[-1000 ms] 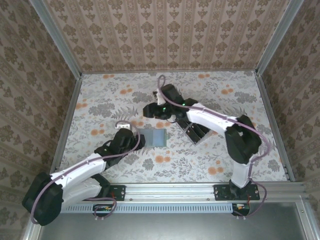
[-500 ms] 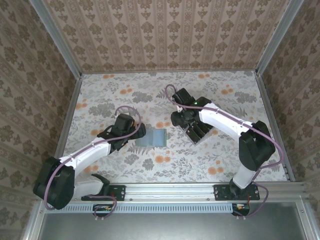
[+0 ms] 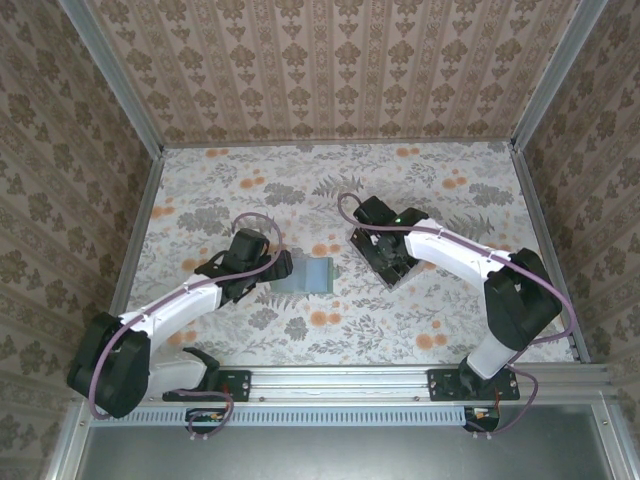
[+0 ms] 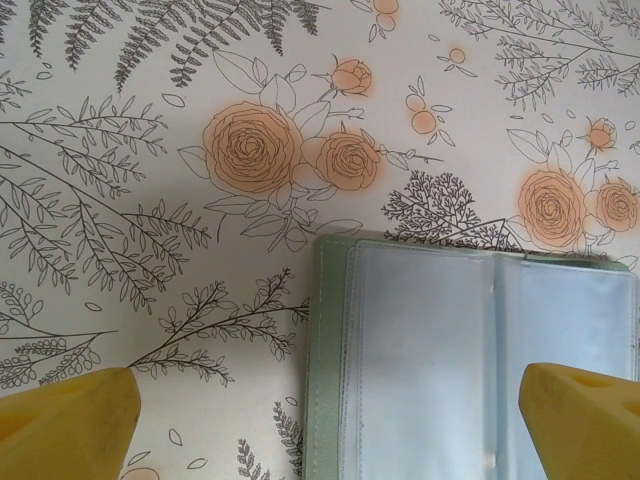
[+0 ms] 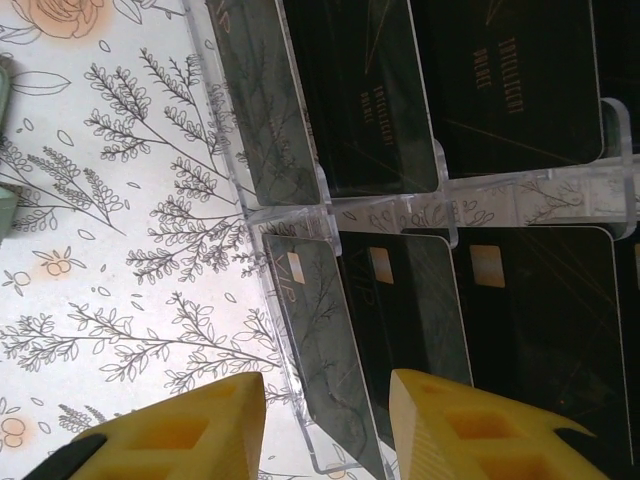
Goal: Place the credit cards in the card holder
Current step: Pick up the credit card from the storage box.
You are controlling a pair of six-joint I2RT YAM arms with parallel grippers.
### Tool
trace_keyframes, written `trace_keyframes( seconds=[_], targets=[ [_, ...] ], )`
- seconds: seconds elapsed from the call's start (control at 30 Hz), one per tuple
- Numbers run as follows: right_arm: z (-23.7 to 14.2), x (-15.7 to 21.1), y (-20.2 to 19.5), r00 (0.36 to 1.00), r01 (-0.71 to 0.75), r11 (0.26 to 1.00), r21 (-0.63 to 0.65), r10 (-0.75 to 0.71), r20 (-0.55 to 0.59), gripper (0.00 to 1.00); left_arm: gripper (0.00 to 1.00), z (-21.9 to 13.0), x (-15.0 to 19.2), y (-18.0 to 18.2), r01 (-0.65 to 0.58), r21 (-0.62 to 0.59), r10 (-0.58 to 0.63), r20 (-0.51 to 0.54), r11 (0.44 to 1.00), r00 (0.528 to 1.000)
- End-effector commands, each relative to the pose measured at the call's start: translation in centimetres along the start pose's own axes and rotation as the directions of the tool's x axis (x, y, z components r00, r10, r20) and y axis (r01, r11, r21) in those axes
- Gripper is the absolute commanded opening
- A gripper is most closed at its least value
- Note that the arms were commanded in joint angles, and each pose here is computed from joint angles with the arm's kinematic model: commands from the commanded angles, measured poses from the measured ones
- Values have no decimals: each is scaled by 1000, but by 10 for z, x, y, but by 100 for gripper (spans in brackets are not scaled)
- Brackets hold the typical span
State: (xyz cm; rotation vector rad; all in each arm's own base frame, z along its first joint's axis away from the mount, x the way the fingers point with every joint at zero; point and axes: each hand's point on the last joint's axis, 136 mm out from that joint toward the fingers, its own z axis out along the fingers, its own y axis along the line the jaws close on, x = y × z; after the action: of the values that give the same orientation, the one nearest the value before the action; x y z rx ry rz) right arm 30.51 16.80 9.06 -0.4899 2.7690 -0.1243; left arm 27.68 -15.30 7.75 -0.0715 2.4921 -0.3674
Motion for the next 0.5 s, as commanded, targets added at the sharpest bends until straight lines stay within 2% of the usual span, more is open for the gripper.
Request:
trace_keyframes(
  seconds=[0.0,0.47],
  targets=[
    [8,12,-10,999,28,998,53,-26,-46,39,100,0,-3,-1,11,1,-11,-7,1000,1000],
    [29,25,-4,994,37,999,40,-33,-100,37,100,4,-3,-3,11,7,-11,-14,1000,1000]
  ],
)
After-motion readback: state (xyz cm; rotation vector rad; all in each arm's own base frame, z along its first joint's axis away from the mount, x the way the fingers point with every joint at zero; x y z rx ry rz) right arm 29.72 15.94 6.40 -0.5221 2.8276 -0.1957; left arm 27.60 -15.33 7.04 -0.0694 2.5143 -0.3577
